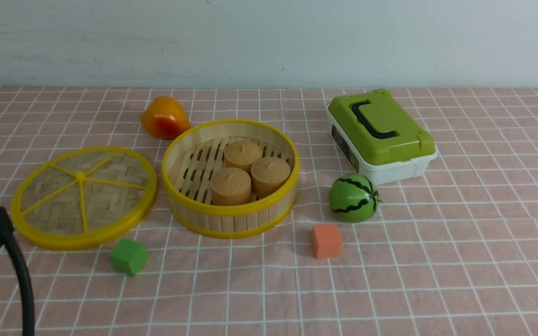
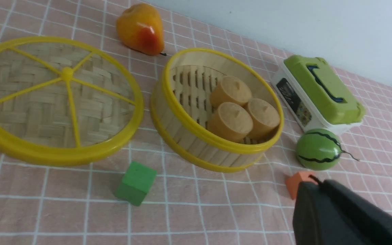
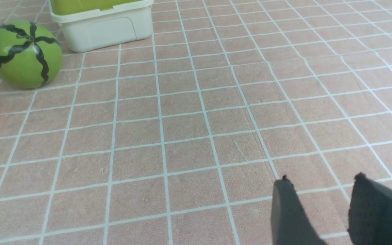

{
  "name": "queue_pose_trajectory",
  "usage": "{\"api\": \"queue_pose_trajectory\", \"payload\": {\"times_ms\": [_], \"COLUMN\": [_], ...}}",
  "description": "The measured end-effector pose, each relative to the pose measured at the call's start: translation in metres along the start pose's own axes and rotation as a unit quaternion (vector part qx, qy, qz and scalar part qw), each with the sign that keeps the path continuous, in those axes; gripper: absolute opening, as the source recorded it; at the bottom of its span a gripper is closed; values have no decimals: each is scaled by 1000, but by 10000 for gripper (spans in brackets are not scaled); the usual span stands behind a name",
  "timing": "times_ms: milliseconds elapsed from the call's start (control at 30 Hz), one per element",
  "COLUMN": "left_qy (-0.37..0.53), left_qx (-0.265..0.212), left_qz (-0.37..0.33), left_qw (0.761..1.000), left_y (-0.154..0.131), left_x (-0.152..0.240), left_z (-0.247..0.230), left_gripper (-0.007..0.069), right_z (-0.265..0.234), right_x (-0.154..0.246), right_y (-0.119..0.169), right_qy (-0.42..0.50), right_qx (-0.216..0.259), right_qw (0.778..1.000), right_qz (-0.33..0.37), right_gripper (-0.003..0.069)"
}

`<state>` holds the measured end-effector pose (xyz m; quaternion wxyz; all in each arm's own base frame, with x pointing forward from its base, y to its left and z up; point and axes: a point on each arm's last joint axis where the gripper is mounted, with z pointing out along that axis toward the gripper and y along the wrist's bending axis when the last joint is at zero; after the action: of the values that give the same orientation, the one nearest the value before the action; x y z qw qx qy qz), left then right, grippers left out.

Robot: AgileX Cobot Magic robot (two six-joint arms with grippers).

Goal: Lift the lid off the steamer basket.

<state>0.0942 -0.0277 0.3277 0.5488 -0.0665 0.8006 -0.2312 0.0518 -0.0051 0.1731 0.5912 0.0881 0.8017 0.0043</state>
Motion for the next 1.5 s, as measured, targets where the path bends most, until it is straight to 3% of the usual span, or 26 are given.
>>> {"api": "queue_pose_trajectory", "payload": {"times_ms": [200, 300, 333, 400, 500, 767, 933, 1167, 1500], "left_qy": [2, -71, -140, -197, -239, -161, -103, -31, -23], "left_qx": [31, 23, 21, 14, -9, -71, -107, -119, -122], "left_qz": [9, 25, 30, 43, 74, 157, 128, 93, 122], "left_qw": [999, 997, 989, 979, 968, 972, 981, 988, 985], "left_y": [9, 26, 35, 45, 60, 73, 79, 85, 85], "left_x": [41, 64, 70, 81, 97, 119, 130, 142, 143], "left_z": [-12, -17, -20, -20, -13, -2, 0, 1, 1], "left_gripper": [-13, -13, -13, -13, -12, -9, -9, -13, -13], "right_z": [0, 0, 0, 0, 0, 0, 0, 0, 0], "right_x": [0, 0, 0, 0, 0, 0, 0, 0, 0], "right_y": [0, 0, 0, 0, 0, 0, 0, 0, 0], "right_qy": [0, 0, 0, 0, 0, 0, 0, 0, 0], "right_qx": [0, 0, 0, 0, 0, 0, 0, 0, 0], "right_qw": [1000, 1000, 1000, 1000, 1000, 1000, 1000, 1000, 1000], "right_qz": [0, 0, 0, 0, 0, 0, 0, 0, 0], "right_gripper": [241, 241, 241, 241, 241, 241, 241, 241, 241]}}
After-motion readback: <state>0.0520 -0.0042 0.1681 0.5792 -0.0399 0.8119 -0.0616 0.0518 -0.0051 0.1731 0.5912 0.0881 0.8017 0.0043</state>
